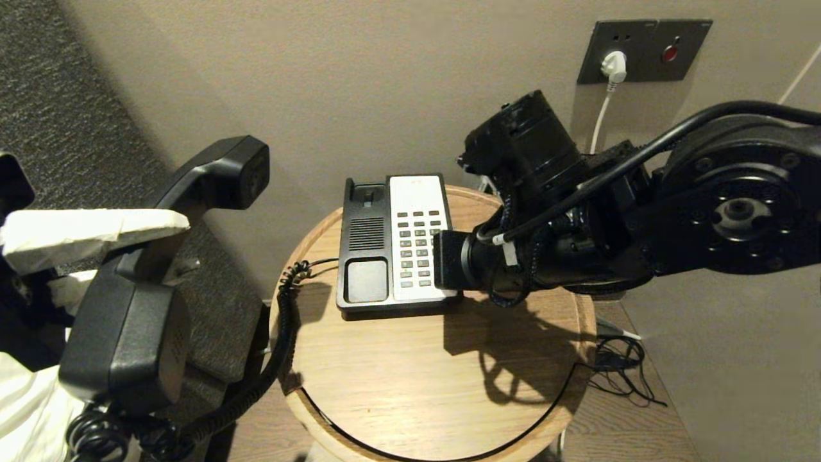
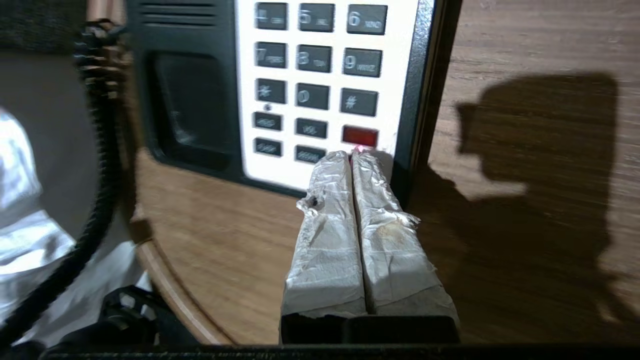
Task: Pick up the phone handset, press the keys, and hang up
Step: Dial the number, then put the handset back
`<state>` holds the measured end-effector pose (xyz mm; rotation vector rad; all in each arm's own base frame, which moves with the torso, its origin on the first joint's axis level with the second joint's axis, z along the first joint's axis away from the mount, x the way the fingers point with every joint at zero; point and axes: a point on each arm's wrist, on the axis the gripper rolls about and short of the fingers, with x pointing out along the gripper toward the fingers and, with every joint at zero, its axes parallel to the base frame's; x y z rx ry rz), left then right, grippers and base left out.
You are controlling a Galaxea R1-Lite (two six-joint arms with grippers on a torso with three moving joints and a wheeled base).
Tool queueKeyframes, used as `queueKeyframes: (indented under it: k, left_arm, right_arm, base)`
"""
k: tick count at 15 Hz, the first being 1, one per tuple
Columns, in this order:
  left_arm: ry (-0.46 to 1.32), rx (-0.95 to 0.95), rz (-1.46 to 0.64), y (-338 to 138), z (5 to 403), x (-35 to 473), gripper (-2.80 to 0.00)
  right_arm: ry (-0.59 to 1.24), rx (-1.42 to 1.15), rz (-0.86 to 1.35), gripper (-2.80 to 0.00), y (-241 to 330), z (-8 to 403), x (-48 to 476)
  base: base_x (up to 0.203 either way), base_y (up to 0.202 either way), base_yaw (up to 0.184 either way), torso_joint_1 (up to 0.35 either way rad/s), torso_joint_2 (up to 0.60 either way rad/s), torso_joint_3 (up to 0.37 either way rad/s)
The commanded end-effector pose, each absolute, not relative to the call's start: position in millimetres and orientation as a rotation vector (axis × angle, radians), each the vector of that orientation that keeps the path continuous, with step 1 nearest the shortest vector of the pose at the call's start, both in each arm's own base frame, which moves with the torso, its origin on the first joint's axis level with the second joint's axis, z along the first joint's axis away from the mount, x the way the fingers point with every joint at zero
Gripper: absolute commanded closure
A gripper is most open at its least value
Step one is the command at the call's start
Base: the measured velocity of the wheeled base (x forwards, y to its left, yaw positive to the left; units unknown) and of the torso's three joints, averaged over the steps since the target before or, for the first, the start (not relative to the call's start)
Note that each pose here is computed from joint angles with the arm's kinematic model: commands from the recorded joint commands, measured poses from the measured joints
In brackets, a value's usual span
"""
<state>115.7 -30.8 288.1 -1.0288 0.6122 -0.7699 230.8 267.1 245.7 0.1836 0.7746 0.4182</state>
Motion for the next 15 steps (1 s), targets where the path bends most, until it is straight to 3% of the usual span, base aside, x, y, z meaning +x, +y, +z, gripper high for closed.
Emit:
queueKeyframes:
  k: [1,7,12,15]
  left_arm:
    - [0.619,-1.035,-0.772,-31,287,115,0.00]
    - [0.595,-0.980,-0.798,-32,290,115,0.00]
    - [0.601,-0.624,-0.869,-43,277,116,0.00]
    - [0.604,-0.390,-0.710,-67,276,141,0.00]
  right_arm:
    - [0.728,0.213,0.438,0.00,257,266,223]
    - [0.654,0.279,0.435,0.00,223,298,206]
    - [0.545,0.373,0.351,0.00,144,327,173]
    - [0.512,0.402,0.302,0.00,111,326,152]
  base:
    - [0.000,0.000,0.000,0.000,0.00,0.000]
    - [0.000,0.000,0.000,0.000,0.00,0.000]
    - [0.000,0.000,0.000,0.000,0.00,0.000]
    - [0.000,0.000,0.000,0.000,0.00,0.000]
